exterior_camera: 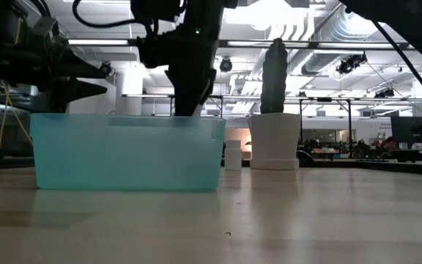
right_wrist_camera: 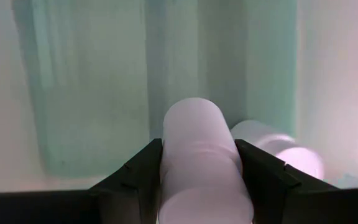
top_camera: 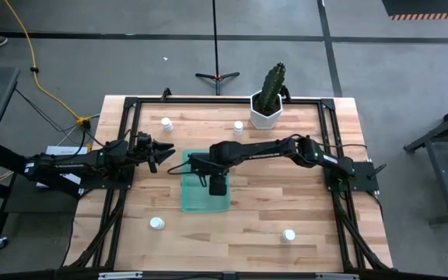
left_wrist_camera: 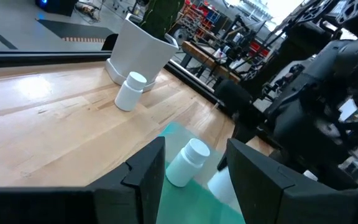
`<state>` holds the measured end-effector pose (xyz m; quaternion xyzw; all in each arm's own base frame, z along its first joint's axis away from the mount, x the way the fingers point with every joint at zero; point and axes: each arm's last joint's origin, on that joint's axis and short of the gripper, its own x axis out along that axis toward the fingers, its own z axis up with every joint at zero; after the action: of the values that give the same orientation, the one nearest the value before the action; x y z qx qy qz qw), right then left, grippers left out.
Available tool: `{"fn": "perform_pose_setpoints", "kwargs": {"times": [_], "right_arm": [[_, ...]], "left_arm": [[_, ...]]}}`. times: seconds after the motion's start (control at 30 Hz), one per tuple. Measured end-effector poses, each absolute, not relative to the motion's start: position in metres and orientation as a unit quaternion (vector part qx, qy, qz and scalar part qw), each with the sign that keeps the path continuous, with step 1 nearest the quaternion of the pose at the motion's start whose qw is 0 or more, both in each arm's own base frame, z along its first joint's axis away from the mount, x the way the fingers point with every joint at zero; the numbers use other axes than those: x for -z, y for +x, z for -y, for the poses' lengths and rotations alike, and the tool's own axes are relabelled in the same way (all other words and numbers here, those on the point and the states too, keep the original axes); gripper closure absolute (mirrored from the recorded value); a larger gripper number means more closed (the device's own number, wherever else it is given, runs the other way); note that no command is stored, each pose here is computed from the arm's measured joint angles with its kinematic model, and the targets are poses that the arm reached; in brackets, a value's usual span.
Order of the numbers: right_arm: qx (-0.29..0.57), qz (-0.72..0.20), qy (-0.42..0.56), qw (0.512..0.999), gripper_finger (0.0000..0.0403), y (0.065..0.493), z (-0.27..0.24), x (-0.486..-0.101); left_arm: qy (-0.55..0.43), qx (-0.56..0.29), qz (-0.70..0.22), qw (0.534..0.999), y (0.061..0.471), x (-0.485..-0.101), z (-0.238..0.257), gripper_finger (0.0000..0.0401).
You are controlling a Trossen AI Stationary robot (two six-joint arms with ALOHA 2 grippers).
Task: Pick and place pill bottles into a basket
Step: Put the pill bottle into the blue bin
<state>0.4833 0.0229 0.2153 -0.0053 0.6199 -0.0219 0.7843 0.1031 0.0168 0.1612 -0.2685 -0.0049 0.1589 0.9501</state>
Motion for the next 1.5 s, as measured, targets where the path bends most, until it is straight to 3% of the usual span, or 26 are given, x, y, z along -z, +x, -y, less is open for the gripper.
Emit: {"fn": "perform_pose_setpoints", "kwargs": {"times": [0.7, 0.97, 1.27, 1.5], "right_arm": [[0.020, -0.643, 0.005, 0.765, 0.0237, 0.479, -0.018, -0.197], [0.016, -0.646, 0.010, 0.763, 0.0193, 0.479, -0.018, -0.197], [0.016, -0.647, 0.011, 0.762, 0.0198, 0.478, -0.018, -0.197], [0.017, -0.620, 0.016, 0.784, 0.0197, 0.484, -0.015, -0.216]], "left_arm": [[-0.269, -0.159, 0.005, 0.950, 0.103, -0.161, -0.017, 0.0197], [-0.269, -0.159, 0.005, 0.950, 0.103, -0.161, -0.017, 0.0197], [-0.269, -0.159, 0.005, 0.950, 0.103, -0.161, -0.017, 0.0196], [-0.269, -0.158, 0.005, 0.950, 0.103, -0.161, -0.017, 0.0196]]}}
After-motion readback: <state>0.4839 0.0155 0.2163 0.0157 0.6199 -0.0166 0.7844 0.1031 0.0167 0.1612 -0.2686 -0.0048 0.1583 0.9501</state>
